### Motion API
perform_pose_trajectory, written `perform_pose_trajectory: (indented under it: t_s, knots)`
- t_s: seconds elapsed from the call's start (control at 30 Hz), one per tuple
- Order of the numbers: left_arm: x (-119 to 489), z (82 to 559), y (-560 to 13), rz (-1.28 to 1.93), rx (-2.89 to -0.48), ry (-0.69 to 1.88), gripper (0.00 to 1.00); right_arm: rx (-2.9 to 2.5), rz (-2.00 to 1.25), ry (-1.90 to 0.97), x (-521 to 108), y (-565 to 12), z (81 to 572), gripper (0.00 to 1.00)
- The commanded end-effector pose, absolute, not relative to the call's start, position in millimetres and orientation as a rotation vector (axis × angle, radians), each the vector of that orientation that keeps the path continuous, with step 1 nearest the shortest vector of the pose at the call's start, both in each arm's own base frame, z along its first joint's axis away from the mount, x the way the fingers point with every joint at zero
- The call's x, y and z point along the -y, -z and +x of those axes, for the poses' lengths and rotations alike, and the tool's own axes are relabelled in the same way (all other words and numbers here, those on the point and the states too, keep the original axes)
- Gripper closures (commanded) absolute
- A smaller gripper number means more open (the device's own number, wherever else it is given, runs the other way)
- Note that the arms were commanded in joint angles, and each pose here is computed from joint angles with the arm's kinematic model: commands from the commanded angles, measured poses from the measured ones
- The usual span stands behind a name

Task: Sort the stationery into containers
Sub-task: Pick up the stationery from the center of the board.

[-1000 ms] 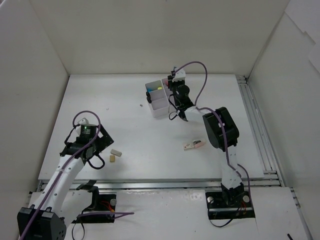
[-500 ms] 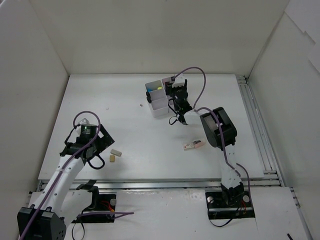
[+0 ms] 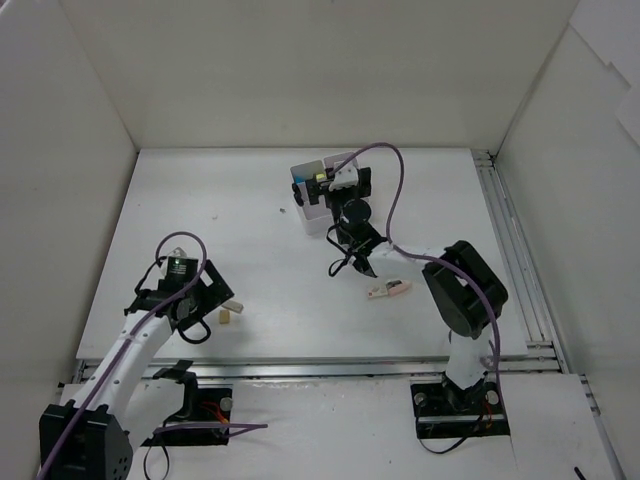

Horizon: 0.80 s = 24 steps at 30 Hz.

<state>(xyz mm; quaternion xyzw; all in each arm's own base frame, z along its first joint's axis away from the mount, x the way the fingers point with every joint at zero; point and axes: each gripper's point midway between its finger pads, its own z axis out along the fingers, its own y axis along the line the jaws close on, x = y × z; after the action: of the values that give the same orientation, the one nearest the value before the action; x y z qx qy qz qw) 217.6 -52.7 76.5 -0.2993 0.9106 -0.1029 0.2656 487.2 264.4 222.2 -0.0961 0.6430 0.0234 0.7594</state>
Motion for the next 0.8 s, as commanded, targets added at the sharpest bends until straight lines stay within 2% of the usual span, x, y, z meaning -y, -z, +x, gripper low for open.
perform_pose_trajectory:
  t_s: [0.0,0.17,0.43,0.63,0.67,0.77]
  knots:
    - [56,223,-77,-0.799,-2.432,0.320,0.06,-1.260,0.030,-0.030,-220,-293,458,0.02]
    - [54,223,-64,-0.786,-2.456,0.279,0.08,-1.412,0.162,-0.016,-185,-288,416,0.02]
    - [68,234,-43,-0.697,-2.524,0.321,0.24,-1.635,0.295,-0.103,-141,-272,370,0.02]
    - [74,235,-33,-0.648,-2.591,0.270,0.52,-1.652,0.361,-0.097,-120,-271,357,0.02]
    - [72,232,-32,-0.648,-2.599,0.244,0.59,-1.653,0.363,-0.091,-118,-270,356,0.02]
    - [72,227,-32,-0.636,-2.606,0.207,0.69,-1.649,0.376,-0.091,-114,-271,353,0.02]
